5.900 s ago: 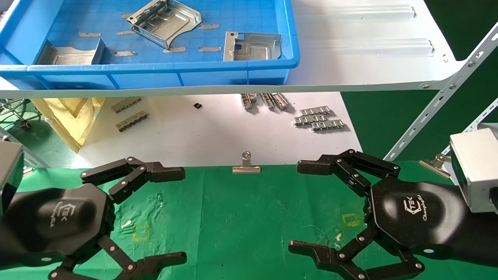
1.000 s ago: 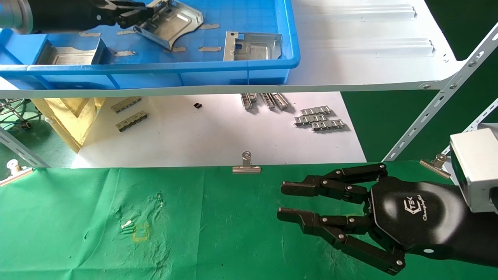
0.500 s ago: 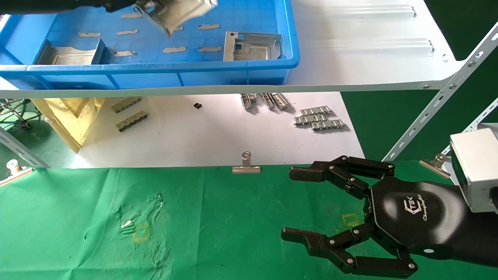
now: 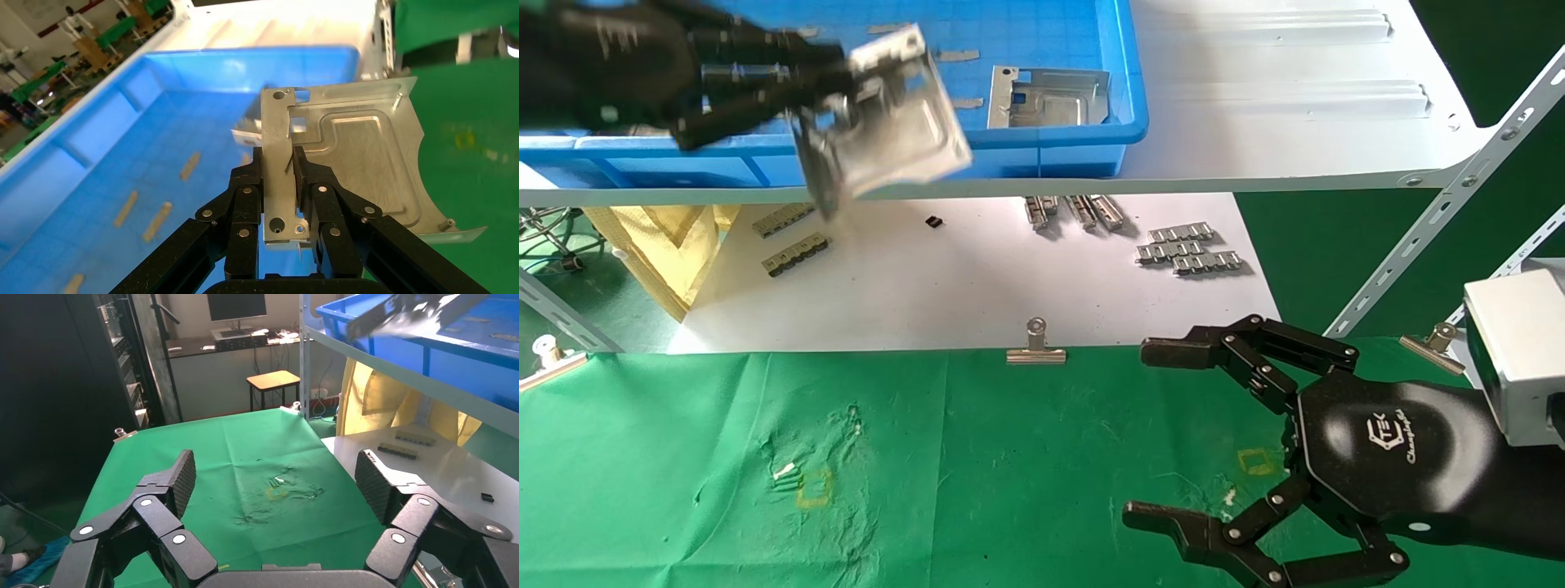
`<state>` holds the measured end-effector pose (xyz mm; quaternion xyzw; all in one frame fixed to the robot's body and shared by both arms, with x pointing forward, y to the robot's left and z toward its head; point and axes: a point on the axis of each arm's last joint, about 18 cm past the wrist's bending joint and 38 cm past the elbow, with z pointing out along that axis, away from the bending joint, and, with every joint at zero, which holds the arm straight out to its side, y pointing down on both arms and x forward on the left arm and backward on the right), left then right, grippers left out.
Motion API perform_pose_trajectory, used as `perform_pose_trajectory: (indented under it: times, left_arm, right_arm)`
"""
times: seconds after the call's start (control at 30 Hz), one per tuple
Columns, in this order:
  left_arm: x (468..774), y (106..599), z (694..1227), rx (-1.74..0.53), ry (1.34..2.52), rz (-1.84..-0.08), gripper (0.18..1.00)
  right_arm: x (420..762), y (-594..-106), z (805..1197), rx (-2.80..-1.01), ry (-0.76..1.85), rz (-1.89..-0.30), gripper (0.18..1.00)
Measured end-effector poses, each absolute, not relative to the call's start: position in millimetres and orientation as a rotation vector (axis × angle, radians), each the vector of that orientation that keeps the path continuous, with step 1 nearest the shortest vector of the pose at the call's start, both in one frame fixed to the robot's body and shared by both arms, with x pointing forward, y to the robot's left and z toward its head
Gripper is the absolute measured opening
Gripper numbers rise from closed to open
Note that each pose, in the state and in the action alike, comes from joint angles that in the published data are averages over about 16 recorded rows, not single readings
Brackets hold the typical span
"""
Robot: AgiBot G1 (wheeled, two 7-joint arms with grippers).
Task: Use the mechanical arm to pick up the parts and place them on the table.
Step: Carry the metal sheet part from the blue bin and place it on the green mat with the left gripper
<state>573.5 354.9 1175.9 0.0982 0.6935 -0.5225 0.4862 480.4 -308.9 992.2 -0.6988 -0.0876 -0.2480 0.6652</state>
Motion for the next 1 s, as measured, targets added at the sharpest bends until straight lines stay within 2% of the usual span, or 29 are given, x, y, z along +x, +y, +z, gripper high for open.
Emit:
perform_pose_trajectory:
  times: [0.2,0.4,0.73,1.0]
  left_arm:
    - [565.7,367.4,1140.4,0.321,1.723,-1.184,0.271]
    - [567.7,373.4,1096.3,0.372,1.824,-1.082,0.27]
    - [600.8,384.5,1033.5,0.388,2.022,-0.851,0.27]
    - [621.5,390.1,1003.5,0.397,2.128,-0.714,0.27]
  right_arm:
    - [480.4,-308.9,992.2,-1.578,-0.198,-0.56,0.972]
    - [480.4,-308.9,992.2,-1.578,-0.198,-0.56,0.995]
    - [480.4,-308.9,992.2,-1.578,-0.198,-0.56,1.001]
    - [480.4,-308.9,992.2,-1.578,-0.198,-0.56,1.001]
